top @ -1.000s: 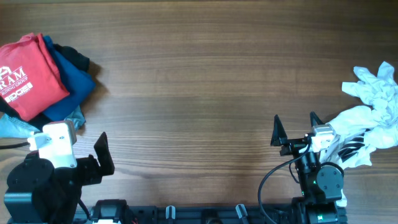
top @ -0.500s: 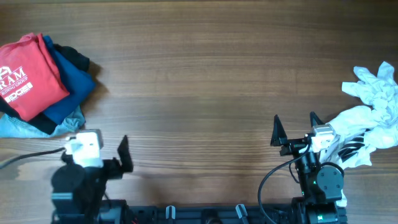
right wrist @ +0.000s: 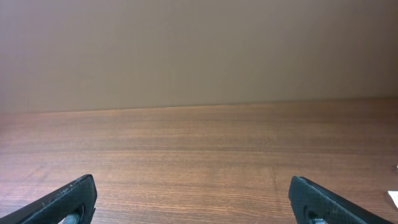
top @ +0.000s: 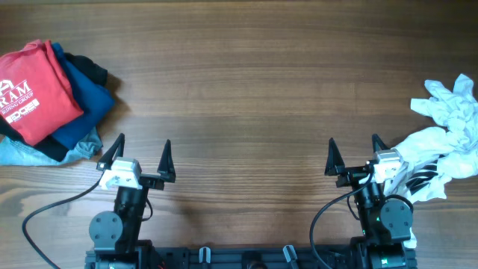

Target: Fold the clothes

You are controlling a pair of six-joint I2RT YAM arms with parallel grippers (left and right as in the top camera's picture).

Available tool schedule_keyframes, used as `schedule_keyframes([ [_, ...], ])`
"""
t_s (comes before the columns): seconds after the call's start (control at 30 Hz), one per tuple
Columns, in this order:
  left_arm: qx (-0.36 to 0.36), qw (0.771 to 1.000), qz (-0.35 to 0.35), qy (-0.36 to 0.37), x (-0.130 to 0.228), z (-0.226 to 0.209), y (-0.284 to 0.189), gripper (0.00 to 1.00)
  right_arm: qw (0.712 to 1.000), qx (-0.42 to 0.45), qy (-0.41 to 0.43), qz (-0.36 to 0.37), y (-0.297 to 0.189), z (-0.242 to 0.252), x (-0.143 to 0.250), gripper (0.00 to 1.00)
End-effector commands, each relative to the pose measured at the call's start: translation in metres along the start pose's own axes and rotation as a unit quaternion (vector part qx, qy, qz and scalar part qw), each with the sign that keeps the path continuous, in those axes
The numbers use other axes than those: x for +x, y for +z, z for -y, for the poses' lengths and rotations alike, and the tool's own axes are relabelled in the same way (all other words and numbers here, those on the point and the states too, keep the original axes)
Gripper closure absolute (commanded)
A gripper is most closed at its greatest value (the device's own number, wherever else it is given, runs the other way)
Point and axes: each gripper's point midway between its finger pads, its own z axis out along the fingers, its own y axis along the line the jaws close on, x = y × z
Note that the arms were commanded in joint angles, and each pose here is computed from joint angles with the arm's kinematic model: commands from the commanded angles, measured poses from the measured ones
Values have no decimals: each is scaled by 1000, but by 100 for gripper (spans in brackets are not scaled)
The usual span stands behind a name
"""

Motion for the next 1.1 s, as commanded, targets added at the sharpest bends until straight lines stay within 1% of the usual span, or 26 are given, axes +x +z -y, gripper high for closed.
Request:
schedule_keyframes([
  [0.0, -18, 1000, -23, 4, 21, -8, 0, 0, 1000, -6, -3, 4, 0, -2, -2, 0],
  [0.1, -21, 997, -73, -3, 45, -9, -2, 0, 1000, -6, -4, 4, 0, -2, -2, 0],
  [0.13, -23, 997, -78, -5, 47, -10, -2, 0, 1000, -6, -3, 4, 0, -2, -2, 0],
  [0.33, -22, 997, -77, -4, 47, -9, -2, 0, 1000, -6, -4, 4, 0, -2, -2, 0],
  [0.47, -6, 997, -79, -5, 48, -1, -2, 0, 1000, -6, -3, 4, 0, -2, -2, 0],
  [1.07, -6, 997, -78, -5, 48, -1, -2, 0, 1000, -6, -4, 4, 0, -2, -2, 0],
])
